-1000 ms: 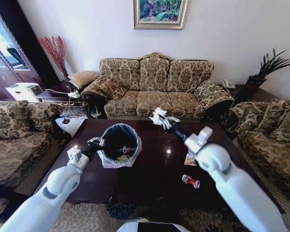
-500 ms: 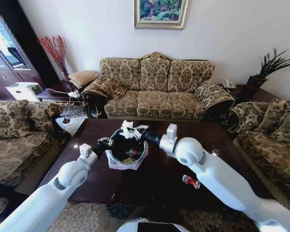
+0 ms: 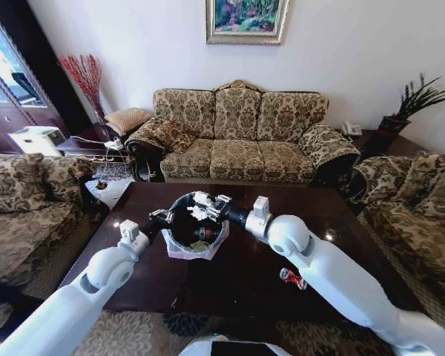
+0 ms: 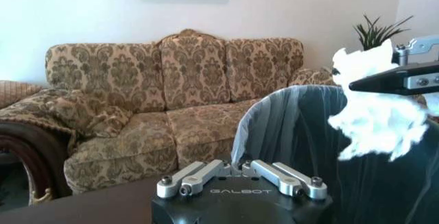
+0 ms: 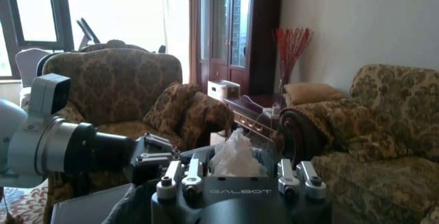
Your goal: Move to the front of the table and place the trash on the table into the trash bin.
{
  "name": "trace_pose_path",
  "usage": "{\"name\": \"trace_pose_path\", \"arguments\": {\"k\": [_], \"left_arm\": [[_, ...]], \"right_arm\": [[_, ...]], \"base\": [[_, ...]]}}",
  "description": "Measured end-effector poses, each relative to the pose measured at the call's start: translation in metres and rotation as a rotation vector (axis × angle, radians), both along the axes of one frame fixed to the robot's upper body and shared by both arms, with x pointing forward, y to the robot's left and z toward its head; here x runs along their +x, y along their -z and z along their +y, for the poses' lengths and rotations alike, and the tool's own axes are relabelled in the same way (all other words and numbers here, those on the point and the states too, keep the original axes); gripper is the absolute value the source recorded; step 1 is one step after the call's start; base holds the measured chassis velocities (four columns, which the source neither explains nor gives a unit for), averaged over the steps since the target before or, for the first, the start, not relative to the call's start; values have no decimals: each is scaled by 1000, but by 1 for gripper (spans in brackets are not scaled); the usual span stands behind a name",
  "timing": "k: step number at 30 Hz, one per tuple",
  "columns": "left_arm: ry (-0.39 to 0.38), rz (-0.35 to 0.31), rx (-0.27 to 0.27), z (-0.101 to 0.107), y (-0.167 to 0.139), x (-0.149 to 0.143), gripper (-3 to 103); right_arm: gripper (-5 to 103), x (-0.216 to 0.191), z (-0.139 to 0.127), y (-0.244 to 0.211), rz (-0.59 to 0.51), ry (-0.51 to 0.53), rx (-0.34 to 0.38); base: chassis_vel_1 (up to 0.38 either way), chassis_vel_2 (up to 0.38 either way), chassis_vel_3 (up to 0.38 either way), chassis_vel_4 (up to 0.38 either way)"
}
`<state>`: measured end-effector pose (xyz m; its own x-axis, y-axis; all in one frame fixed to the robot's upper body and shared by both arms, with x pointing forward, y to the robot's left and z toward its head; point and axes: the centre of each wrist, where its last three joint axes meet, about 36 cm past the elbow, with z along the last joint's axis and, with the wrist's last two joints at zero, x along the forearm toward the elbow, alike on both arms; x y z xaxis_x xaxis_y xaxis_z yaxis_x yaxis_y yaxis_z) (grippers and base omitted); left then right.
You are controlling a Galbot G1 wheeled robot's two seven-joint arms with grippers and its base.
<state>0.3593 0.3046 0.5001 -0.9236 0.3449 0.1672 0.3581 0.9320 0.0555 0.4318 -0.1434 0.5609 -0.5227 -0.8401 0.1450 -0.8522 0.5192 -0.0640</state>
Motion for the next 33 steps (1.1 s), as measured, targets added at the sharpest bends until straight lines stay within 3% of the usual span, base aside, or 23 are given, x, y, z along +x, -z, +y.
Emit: {"name": "trace_pose_path", "arguments": {"k": [2, 3, 6, 8, 10, 14, 24, 30, 33], "left_arm": [[-1, 1, -2, 0, 0, -1, 3], [-1, 1, -5, -1, 1, -2, 3], [-1, -2, -6, -2, 0, -3, 3], [-1, -5, -6, -2, -1, -3, 3], [-1, -7, -7, -2, -2, -4, 3], [1, -15, -6, -2, -5, -5, 3], [-1, -22, 2, -3, -5, -8, 3], [-57, -46, 30, 9, -5, -5, 3], [-90, -60, 40, 14, -5, -6, 3]], "right_arm": [[52, 0, 0, 0, 0, 0, 1], [63, 0, 1, 1, 1, 0, 2], [70, 0, 2, 2, 2, 2, 3], [80, 0, 4, 2, 0, 4, 5], [80, 0, 4, 1, -1, 6, 6], [99, -2, 6, 0, -2, 15, 14], [100, -2, 3, -5, -17, 51, 37], [100, -6, -17, -16, -65, 174, 89], [100, -16, -35, -8, -57, 260, 73]], "base": [[0, 0, 0, 0], [0, 0, 0, 0], [0, 0, 0, 0], [0, 0, 0, 0], [0, 0, 0, 0], [0, 0, 0, 0], [0, 0, 0, 0], [0, 0, 0, 0], [0, 0, 0, 0]]}}
